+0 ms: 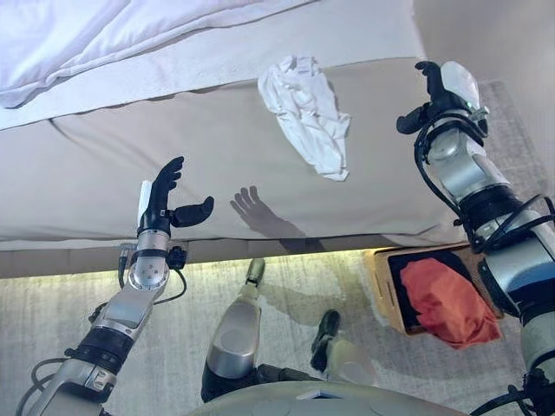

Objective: Pick up the clothes from the bed and place them into the basket

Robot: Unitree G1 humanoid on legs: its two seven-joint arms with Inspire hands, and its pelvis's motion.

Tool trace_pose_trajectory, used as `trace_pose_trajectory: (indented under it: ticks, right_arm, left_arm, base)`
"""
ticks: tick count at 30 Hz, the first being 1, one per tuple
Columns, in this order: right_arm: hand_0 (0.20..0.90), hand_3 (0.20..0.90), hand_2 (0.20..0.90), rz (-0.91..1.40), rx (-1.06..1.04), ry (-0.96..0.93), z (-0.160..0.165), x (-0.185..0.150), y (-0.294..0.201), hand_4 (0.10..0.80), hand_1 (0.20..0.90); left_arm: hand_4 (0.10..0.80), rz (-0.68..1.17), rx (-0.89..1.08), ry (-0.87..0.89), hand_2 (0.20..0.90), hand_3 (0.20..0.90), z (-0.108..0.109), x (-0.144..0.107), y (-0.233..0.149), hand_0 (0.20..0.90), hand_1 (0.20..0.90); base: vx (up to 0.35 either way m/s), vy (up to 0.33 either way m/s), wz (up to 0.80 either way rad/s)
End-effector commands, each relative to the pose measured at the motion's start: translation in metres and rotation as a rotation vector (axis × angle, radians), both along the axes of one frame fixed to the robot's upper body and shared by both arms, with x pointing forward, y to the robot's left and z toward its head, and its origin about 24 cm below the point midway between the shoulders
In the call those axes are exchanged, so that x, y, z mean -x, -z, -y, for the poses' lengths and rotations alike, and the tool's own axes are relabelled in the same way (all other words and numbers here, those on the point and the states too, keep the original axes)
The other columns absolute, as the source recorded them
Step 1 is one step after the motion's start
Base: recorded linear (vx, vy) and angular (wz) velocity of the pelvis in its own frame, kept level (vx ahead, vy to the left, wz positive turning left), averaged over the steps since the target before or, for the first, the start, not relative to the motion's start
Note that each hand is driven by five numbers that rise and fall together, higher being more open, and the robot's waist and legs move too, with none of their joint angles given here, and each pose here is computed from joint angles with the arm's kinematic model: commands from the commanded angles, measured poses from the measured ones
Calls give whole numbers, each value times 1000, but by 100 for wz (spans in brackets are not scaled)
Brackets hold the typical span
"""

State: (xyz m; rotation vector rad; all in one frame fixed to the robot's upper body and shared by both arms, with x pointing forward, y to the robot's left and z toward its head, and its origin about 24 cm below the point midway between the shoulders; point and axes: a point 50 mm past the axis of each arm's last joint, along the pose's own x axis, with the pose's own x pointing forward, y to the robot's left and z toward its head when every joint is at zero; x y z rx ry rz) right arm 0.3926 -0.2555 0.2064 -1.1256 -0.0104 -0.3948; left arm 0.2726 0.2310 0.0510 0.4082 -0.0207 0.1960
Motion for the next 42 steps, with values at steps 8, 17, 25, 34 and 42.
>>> trace_pose_trajectory:
  ticks: [8,17,25,34,42]
  right_arm:
    - [900,900,900,24,158,-1,1,2,-16,800,900]
    - [900,900,900,70,177,18,0,0,-18,800,900]
    - [900,900,900,180,237,61,4,-3,-80,800,900]
    - [900,900,900,240,217,125,1,-7,-118,800,900]
    - [900,900,900,265,216,179,4,-4,-135,800,900]
  left_arm:
    - [800,63,56,60,900,900,21,-4,-6,900,900]
    - [800,90,49,101,900,900,29,-15,-16,900,900]
    - [800,197,99,155,900,900,50,-24,-32,900,900]
    - [800,285,44,252,900,900,68,-17,-44,900,900]
    - [800,359,65,249,900,900,65,-9,-51,900,900]
  base:
    - [22,7,-2]
    - [74,78,33]
    - [-9,-176,71]
    - [28,-11,32]
    - [12,26,26]
